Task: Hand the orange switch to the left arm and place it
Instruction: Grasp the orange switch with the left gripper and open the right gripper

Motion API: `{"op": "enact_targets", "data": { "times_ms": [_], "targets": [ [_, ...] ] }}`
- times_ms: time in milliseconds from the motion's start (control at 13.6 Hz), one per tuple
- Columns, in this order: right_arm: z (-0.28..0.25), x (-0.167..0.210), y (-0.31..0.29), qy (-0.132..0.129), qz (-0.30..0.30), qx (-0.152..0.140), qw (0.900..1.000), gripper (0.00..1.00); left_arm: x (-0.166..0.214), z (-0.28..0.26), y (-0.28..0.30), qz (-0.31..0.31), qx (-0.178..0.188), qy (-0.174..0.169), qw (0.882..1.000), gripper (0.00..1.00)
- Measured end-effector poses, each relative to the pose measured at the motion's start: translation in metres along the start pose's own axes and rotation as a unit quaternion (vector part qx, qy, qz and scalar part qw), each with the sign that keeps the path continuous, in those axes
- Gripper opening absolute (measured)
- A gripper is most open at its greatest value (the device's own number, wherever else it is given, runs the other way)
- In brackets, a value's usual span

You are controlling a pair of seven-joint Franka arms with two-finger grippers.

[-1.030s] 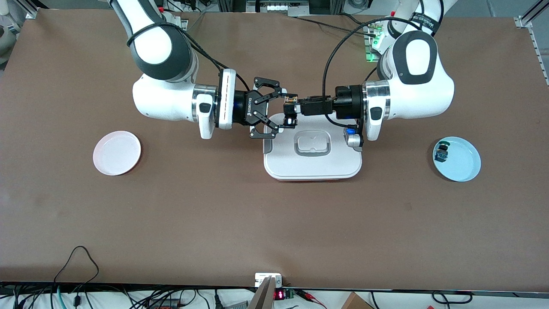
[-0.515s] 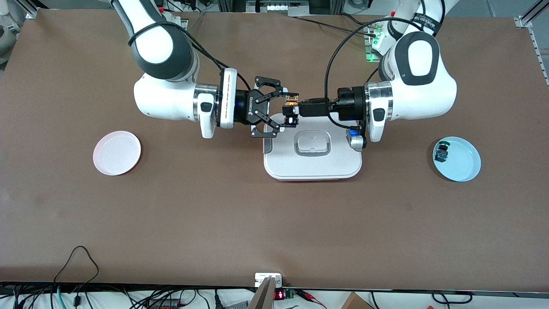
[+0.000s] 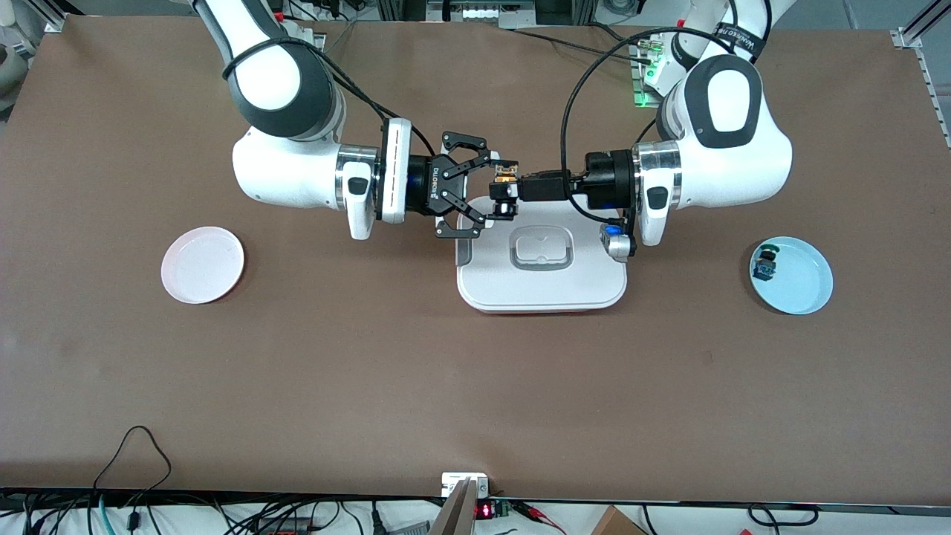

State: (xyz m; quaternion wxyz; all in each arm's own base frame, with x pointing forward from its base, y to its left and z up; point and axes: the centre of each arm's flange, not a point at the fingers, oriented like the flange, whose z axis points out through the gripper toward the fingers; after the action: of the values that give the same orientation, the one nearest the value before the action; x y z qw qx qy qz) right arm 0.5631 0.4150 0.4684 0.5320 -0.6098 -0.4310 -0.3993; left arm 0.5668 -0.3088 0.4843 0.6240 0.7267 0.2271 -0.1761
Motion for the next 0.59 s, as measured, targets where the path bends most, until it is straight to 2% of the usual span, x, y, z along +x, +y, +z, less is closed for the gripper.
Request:
{"op": "enact_targets", "data": {
  "times_ms": [147,368,589],
  "targets": [
    [0.002,0.0,-0.002,0.004,0.003,0.001,1.0,0.98,0.002,-0.003,0.001,-0.001,-0.002,0.002,1.0,0.43],
    [0.002,-0.003,-0.001,0.005,0.007,0.0,1.0,1.0,0.004,-0.006,0.001,-0.001,-0.003,0.005,1.0,0.43],
    [-0.022,-0.012,0.013,0.003,0.019,-0.02,1.0,1.0,0.007,-0.012,0.002,-0.002,-0.005,0.006,1.0,0.43]
  ]
}}
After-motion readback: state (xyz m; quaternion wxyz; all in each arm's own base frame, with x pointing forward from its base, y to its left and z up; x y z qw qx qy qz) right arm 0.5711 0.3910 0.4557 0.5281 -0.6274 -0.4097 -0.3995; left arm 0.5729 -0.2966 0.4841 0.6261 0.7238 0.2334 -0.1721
